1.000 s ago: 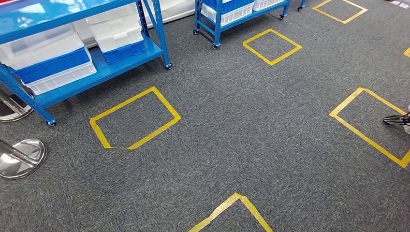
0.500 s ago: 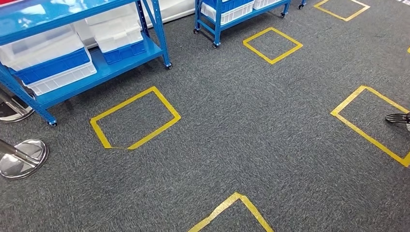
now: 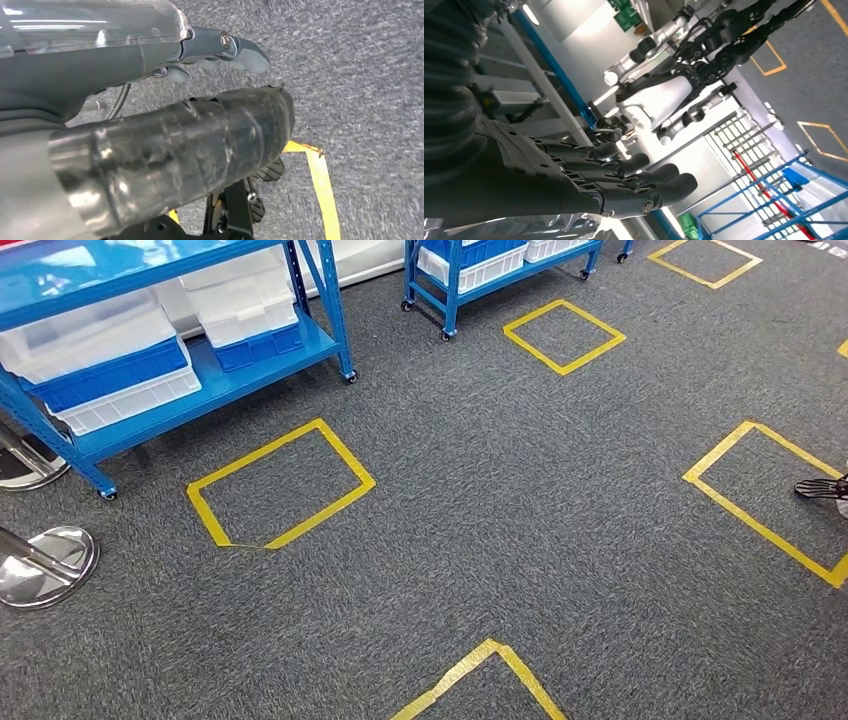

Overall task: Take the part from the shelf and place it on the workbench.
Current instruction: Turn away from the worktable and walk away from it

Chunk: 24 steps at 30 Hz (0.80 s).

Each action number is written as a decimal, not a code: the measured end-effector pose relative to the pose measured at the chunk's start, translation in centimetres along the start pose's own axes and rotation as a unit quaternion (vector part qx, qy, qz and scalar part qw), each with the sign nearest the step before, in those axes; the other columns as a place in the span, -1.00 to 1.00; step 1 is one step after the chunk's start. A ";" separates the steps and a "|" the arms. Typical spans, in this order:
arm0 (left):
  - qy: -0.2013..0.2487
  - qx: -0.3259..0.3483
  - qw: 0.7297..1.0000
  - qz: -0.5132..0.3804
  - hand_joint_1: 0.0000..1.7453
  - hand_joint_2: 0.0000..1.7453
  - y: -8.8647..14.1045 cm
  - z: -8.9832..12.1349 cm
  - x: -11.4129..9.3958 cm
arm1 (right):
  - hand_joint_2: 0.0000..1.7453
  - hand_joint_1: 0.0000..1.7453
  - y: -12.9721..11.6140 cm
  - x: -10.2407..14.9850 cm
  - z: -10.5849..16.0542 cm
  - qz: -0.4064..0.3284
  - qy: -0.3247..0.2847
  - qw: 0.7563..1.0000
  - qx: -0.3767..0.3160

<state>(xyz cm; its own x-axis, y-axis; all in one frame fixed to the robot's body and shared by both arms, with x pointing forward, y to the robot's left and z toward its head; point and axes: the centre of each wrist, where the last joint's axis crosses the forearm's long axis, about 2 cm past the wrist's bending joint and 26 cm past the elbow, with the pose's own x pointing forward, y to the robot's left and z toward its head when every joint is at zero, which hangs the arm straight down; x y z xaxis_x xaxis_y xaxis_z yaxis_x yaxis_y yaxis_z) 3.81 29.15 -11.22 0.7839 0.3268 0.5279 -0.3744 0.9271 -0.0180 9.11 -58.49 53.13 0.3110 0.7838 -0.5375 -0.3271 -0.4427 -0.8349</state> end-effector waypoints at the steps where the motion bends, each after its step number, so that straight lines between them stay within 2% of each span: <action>1: 0.000 0.000 1.000 0.000 -1.00 -1.00 0.0 0.0 0.0 | 1.00 -1.00 0.0 0.0 0.0 0.000 0.000 1.000 0.000; 24: 0.001 0.000 1.000 0.000 -1.00 -1.00 0.0 0.1 -0.1 | 1.00 -1.00 0.0 0.0 0.0 0.000 0.000 1.000 0.000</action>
<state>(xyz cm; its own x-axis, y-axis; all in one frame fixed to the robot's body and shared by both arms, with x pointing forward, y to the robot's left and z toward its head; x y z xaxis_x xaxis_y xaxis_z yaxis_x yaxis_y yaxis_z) 3.70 29.11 -11.23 0.7852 0.3272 0.5258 -0.3744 0.9271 -0.0178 9.13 -58.49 53.11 0.3102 0.7840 -0.5376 -0.3278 -0.4426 -0.8346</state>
